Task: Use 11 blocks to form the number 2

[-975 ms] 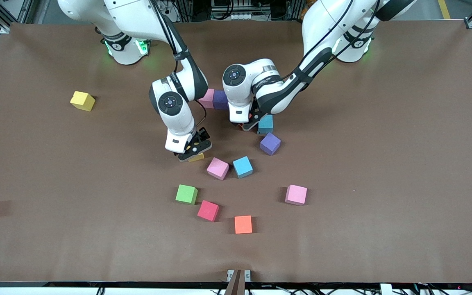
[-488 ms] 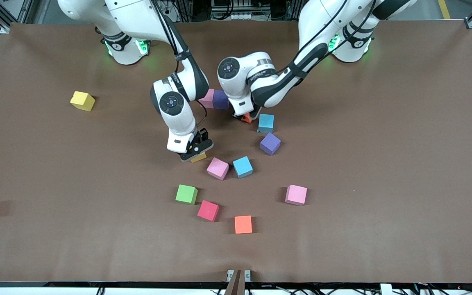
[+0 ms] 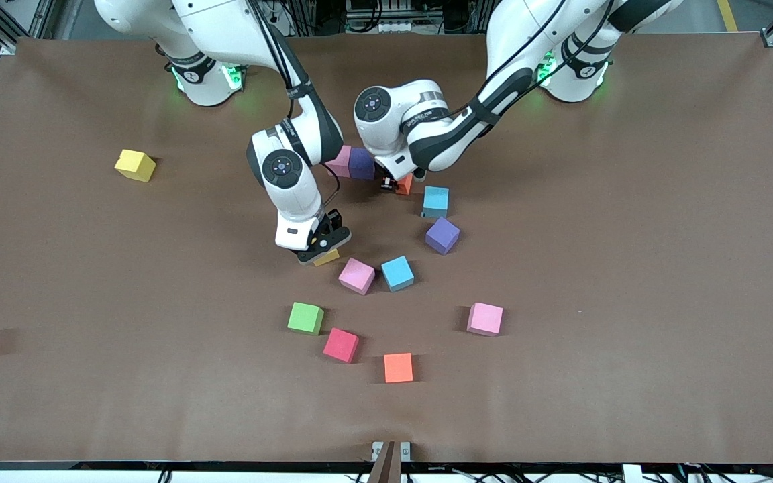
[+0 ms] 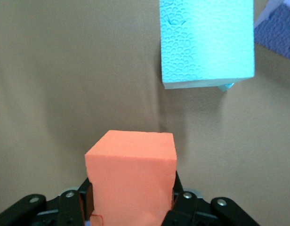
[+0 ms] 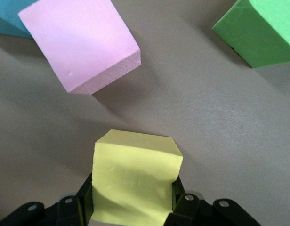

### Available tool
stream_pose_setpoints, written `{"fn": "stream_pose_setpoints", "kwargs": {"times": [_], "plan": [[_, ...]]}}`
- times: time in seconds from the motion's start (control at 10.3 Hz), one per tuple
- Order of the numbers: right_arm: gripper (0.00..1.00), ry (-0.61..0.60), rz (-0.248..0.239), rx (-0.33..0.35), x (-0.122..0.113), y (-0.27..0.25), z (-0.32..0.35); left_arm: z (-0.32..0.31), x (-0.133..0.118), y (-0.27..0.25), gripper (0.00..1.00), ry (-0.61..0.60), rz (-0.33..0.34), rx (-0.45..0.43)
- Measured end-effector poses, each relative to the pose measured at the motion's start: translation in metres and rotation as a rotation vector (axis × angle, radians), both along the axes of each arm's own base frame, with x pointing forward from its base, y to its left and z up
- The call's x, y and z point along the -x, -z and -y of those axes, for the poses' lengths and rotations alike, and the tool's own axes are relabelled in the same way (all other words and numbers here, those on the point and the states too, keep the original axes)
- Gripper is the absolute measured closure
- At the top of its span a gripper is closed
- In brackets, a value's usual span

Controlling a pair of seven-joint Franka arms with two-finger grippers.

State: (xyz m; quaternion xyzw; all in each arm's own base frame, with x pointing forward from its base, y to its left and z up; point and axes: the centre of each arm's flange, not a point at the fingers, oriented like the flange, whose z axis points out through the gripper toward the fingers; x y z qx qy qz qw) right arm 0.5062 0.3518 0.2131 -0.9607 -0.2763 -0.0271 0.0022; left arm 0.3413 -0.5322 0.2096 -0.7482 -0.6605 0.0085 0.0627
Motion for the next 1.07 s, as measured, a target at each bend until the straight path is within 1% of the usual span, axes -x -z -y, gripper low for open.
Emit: {"fn": "stream_pose_setpoints", "kwargs": {"times": [0.1,0.2,0.49,0.88,1.07], "plan": [[0.38,0.0,0.0,0.0,0.0,0.0,0.0,-0.003,-0.004,-0.006,0.39,-0.026,0.015,0.023],[0.42,-0.001,0.002,-0.002,0.0,-0.001,-0.001,-0.006,-0.003,-0.016,0.39,-0.039,0.023,0.049],[0.42,-0.002,0.002,-0.003,-0.001,-0.002,-0.002,-0.016,0.006,-0.045,0.39,-0.066,0.028,0.106],[0.42,-0.003,0.003,-0.003,-0.001,-0.002,-0.002,-0.021,0.009,-0.038,0.39,-0.11,0.016,0.121],[0.42,-0.003,0.005,-0.004,-0.002,-0.003,-0.002,-0.02,0.015,-0.031,0.39,-0.109,0.002,0.12]]}}
